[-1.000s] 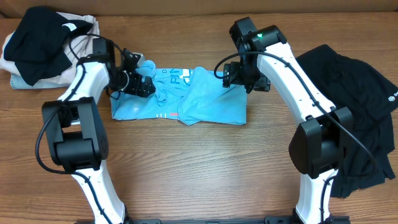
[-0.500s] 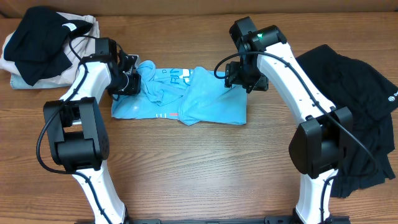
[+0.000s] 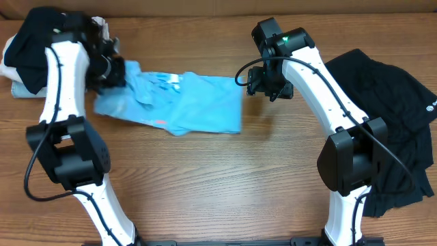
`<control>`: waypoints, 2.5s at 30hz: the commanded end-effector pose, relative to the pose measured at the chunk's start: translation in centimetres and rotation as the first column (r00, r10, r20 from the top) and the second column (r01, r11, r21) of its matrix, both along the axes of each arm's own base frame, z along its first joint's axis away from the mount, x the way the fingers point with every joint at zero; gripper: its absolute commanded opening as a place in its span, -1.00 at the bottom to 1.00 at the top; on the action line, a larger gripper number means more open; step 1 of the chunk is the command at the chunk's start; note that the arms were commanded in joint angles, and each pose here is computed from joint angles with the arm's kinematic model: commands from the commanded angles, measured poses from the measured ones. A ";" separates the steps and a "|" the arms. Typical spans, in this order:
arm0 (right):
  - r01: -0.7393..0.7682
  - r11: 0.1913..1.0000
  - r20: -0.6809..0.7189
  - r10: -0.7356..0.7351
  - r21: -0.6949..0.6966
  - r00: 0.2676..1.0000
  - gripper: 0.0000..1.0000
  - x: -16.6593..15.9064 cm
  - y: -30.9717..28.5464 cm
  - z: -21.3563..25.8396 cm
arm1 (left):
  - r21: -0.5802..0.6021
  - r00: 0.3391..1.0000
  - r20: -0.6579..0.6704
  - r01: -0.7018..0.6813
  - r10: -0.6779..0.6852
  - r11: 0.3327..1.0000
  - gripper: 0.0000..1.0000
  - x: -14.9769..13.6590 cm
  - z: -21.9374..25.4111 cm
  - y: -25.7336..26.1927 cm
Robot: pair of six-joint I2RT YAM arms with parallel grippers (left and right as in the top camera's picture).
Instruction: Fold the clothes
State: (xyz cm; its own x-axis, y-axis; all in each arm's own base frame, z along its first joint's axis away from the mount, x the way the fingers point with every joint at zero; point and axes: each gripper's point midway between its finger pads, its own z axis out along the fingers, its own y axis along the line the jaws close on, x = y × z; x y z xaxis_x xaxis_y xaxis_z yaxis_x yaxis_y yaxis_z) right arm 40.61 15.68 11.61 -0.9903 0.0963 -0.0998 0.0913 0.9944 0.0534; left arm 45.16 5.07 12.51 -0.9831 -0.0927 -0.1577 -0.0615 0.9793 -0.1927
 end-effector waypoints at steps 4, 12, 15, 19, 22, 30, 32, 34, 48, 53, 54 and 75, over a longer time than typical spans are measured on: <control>0.000 1.000 0.057 -0.001 0.013 0.998 0.49 0.5 0.1 1.8 | 0.004 0.999 0.041 0.012 -0.012 1.000 -0.92 0.6 3.4 -1.5; 0.048 0.998 0.088 -0.051 0.046 0.995 0.50 1.9 -1.5 2.4 | -0.044 0.987 0.041 0.160 -0.158 0.986 -0.91 0.4 3.5 -10.0; 0.075 0.994 0.094 -0.082 0.079 0.992 0.50 2.3 -2.8 3.2 | -0.047 0.971 0.059 0.233 -0.230 0.971 -0.91 0.3 3.6 -14.1; 0.126 0.985 0.111 -0.139 0.115 0.984 0.51 2.7 -5.0 4.4 | -0.052 0.951 0.099 0.300 -0.294 0.953 -0.92 0.2 3.8 -19.4; 0.162 0.976 0.108 -0.178 0.143 0.978 0.58 2.9 -6.5 4.9 | -0.050 0.919 0.140 0.378 -0.368 0.924 -0.47 -0.2 3.8 -23.7; 0.168 0.974 0.081 -0.182 0.154 0.980 0.63 2.6 -8.4 4.8 | 0.076 0.859 0.183 0.473 -0.478 0.878 0.99 -1.5 3.0 -29.6; 0.160 0.975 0.079 -0.174 0.156 0.982 0.63 2.6 -8.4 4.8 | 0.095 0.881 0.179 0.427 -0.437 0.899 1.00 -1.3 3.0 -29.2; 0.120 0.976 0.079 -0.136 0.181 0.988 0.64 2.5 -7.8 4.9 | 0.085 0.905 0.169 0.382 -0.392 0.920 1.00 -1.0 3.0 -28.4; -0.226 0.927 0.183 0.176 0.300 0.967 0.58 1.3 5.9 3.6 | 0.008 0.999 0.033 0.021 -0.021 1.000 1.00 1.0 2.7 -13.5; -0.335 0.893 0.230 0.274 0.300 0.934 0.54 0.3 11.6 1.1 | 0.027 0.999 0.023 0.041 -0.042 0.999 1.00 0.9 2.5 -11.5; -0.359 0.886 0.229 0.299 0.295 0.926 0.52 -0.2 12.7 0.4 | 0.027 0.999 0.023 0.041 -0.042 0.999 1.00 0.9 2.5 -11.3; -0.466 0.879 0.229 0.435 0.104 0.871 -0.92 -0.6 16.2 -5.7 | 0.035 0.997 0.011 0.071 -0.071 0.997 1.00 0.5 2.4 -10.9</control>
State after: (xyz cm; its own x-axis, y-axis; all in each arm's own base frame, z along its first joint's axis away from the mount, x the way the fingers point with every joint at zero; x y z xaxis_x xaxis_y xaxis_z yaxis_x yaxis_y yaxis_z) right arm 38.52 32.91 3.95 -0.8967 -0.3516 -0.2689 -0.4066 0.8943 0.1866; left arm 45.57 -5.80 14.44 -0.9865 -0.0423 -0.1584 -0.0185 0.9887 -0.1487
